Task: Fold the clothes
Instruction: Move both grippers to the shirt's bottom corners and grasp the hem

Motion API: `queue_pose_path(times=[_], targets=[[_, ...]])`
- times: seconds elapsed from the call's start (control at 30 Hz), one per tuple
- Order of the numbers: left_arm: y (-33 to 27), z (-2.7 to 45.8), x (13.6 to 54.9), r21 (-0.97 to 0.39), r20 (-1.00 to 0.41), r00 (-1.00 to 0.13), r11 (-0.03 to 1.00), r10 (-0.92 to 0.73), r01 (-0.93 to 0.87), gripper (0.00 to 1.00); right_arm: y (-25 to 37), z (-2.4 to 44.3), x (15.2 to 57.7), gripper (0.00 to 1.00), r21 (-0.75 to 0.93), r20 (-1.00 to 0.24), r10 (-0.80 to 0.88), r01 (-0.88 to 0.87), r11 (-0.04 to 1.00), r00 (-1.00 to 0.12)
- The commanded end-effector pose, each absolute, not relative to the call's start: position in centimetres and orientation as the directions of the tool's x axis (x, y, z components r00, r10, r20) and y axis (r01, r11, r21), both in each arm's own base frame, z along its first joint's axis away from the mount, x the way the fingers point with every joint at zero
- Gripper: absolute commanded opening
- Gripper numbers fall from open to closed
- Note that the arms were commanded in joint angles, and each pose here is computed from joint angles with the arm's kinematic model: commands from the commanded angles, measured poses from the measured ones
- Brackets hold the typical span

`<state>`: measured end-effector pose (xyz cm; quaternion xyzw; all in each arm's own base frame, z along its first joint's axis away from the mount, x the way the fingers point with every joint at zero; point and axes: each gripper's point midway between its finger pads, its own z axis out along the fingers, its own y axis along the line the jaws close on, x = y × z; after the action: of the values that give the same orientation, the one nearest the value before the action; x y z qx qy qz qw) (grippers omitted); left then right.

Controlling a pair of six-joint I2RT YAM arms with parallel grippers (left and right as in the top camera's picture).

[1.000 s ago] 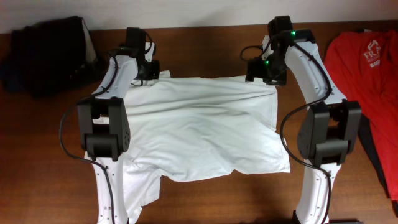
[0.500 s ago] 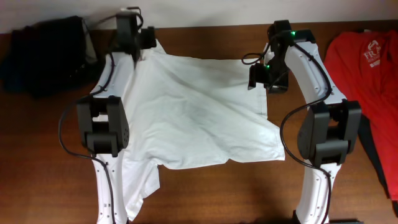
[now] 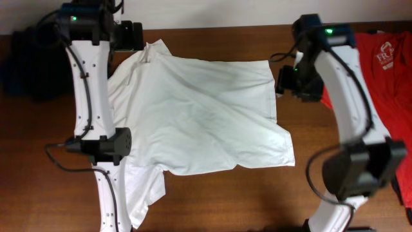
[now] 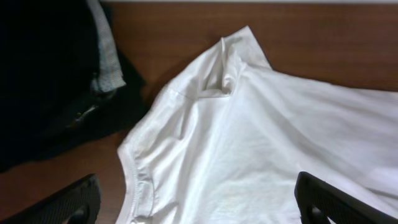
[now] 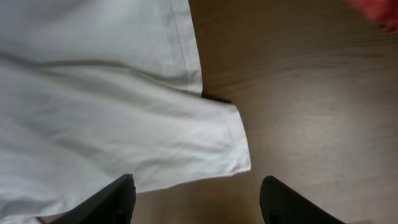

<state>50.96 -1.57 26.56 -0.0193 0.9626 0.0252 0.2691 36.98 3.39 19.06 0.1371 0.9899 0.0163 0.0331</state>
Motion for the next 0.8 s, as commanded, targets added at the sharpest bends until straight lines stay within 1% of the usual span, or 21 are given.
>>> queue_pose_path(times=[0.0,0.07,0.1,0.17,0.2,0.23,0.3,0.33,0.37,0.47,0.53,0.63,0.73,0.77], targets=[[-1.4,32.0,48.9,-0.006,-0.61,-0.791,0.998,-0.049,-0.057,0.99,2.5,23.5,34.4,0.68,0.019,-0.157,0.281,0.281,0.959,-0.947],[-3.1,33.8,47.4,-0.085,-0.618,-0.784,0.996,-0.049,0.005,0.99,1.6,25.1,32.4,0.68,-0.015,-0.173,0.284,0.29,0.957,-0.943],[-3.6,34.3,45.7,-0.11,-0.592,-0.805,0.994,-0.047,0.022,0.99,1.0,25.6,30.7,0.68,-0.045,-0.17,0.282,0.293,0.955,-0.944],[-2.8,34.0,43.4,-0.073,-0.544,-0.838,0.997,-0.046,-0.008,0.99,0.5,25.5,29.2,0.69,-0.067,-0.177,0.284,0.3,0.952,-0.942],[-1.9,33.9,41.9,-0.038,-0.519,-0.853,0.998,-0.054,-0.04,0.99,0.0,25.2,28.4,0.72,-0.081,-0.185,0.304,0.323,0.943,-0.934],[-0.4,33.7,39.5,0.019,-0.488,-0.868,0.994,-0.088,-0.111,0.99,-0.3,24.5,27.5,0.77,-0.085,-0.202,0.322,0.344,0.935,-0.925],[0.4,33.3,36.3,0.037,-0.451,-0.882,0.985,-0.136,-0.171,0.99,-0.2,23.3,26.9,0.99,-0.062,-0.227,0.33,0.352,0.934,-0.916],[0.4,33.0,35.2,0.036,-0.437,-0.888,0.984,-0.144,-0.177,0.99,0.1,22.2,26.7,0.99,-0.034,-0.24,0.332,0.349,0.936,-0.912],[0.5,32.4,32.5,0.026,-0.415,-0.894,0.98,-0.169,-0.197,0.99,0.5,21.1,26.4,0.99,-0.006,-0.239,0.333,0.344,0.939,-0.912],[0.6,30.5,29.1,0.031,-0.372,-0.912,0.98,-0.171,-0.197,0.99,1.2,18.2,25.8,0.99,0.013,-0.181,0.333,0.337,0.942,-0.925],[0.7,28.4,26.7,0.031,-0.321,-0.922,0.971,-0.214,-0.237,0.99,1.3,16.2,25.3,0.98,0.001,-0.133,0.341,0.344,0.939,-0.93],[0.8,25.0,25.2,0.025,-0.29,-0.918,0.957,-0.27,-0.289,0.99,1.2,14.0,24.4,0.99,-0.016,-0.091,0.373,0.376,0.926,-0.923],[1.0,21.6,25.2,0.038,-0.248,-0.924,0.95,-0.29,-0.309,0.99,1.2,13.4,24.3,0.99,-0.019,-0.085,0.38,0.383,0.923,-0.921],[1.7,20.2,25.2,0.04,-0.228,-0.915,0.936,-0.333,-0.351,0.99,1.2,13.4,24.3,0.98,-0.019,-0.085,0.38,0.383,0.924,-0.921]])
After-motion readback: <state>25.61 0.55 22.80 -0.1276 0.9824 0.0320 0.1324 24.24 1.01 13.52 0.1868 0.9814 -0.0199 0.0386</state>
